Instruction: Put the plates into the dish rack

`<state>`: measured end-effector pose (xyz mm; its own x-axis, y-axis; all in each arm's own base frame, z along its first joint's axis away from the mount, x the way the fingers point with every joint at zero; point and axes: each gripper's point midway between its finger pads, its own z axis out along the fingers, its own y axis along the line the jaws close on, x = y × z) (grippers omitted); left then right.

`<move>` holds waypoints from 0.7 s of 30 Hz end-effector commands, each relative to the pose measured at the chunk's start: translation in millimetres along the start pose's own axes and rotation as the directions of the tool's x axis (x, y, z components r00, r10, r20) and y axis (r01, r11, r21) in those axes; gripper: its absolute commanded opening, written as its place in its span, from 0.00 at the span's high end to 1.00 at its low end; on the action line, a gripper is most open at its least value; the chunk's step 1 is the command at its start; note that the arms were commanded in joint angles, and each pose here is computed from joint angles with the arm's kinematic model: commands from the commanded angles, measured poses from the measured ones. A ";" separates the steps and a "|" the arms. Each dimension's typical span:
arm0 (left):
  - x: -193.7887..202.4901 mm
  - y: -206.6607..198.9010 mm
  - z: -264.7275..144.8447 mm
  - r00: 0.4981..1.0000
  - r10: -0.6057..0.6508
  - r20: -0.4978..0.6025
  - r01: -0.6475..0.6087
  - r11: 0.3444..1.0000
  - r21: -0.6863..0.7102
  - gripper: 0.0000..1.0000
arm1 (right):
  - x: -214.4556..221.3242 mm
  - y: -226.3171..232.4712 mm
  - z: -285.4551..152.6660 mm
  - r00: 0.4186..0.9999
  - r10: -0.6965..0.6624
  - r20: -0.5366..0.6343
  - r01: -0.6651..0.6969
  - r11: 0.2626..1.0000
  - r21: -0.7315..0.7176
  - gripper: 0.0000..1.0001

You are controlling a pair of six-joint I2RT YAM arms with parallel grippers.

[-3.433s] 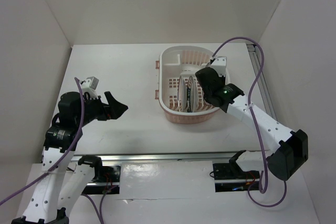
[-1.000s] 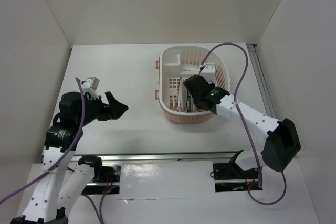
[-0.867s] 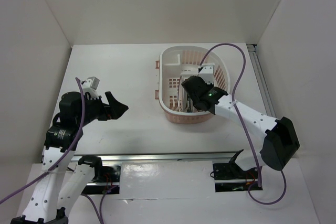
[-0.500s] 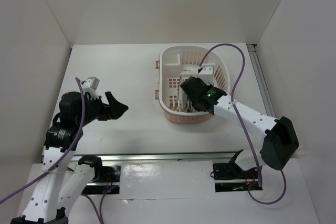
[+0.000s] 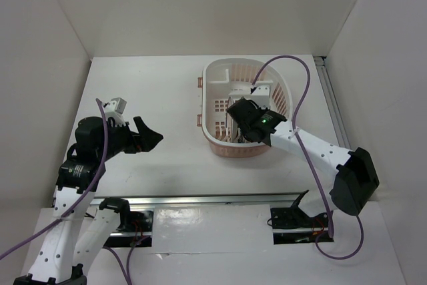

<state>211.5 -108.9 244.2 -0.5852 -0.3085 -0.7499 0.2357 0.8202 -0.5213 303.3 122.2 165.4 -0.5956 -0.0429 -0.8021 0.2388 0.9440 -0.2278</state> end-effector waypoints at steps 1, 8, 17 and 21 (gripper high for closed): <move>-7.0 -4.7 -0.5 0.999 0.037 0.034 -0.038 0.999 0.025 0.00 | -15.2 1.2 -9.9 0.999 0.039 0.033 -0.039 0.999 -0.001 0.73; -7.0 -4.7 -0.5 0.999 0.037 0.034 -0.038 0.999 0.025 0.00 | -21.6 -2.6 -14.4 0.997 0.062 0.048 -0.062 0.998 -0.002 0.66; -7.0 -4.7 -0.5 0.999 0.037 0.034 -0.038 0.999 0.025 0.00 | -35.2 -5.2 -28.1 0.992 0.105 0.072 -0.102 0.994 -0.042 0.61; -7.0 -4.7 -0.5 0.999 0.037 0.034 -0.038 0.999 0.025 0.00 | -41.5 -4.7 -34.6 0.990 0.115 0.082 -0.110 0.992 -0.058 0.59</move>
<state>211.4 -109.0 244.2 -0.5854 -0.3084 -0.7498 0.2360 0.8200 -0.5214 300.4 128.9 187.2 -0.5606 -0.0074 -0.8281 0.2378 0.9564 -0.1696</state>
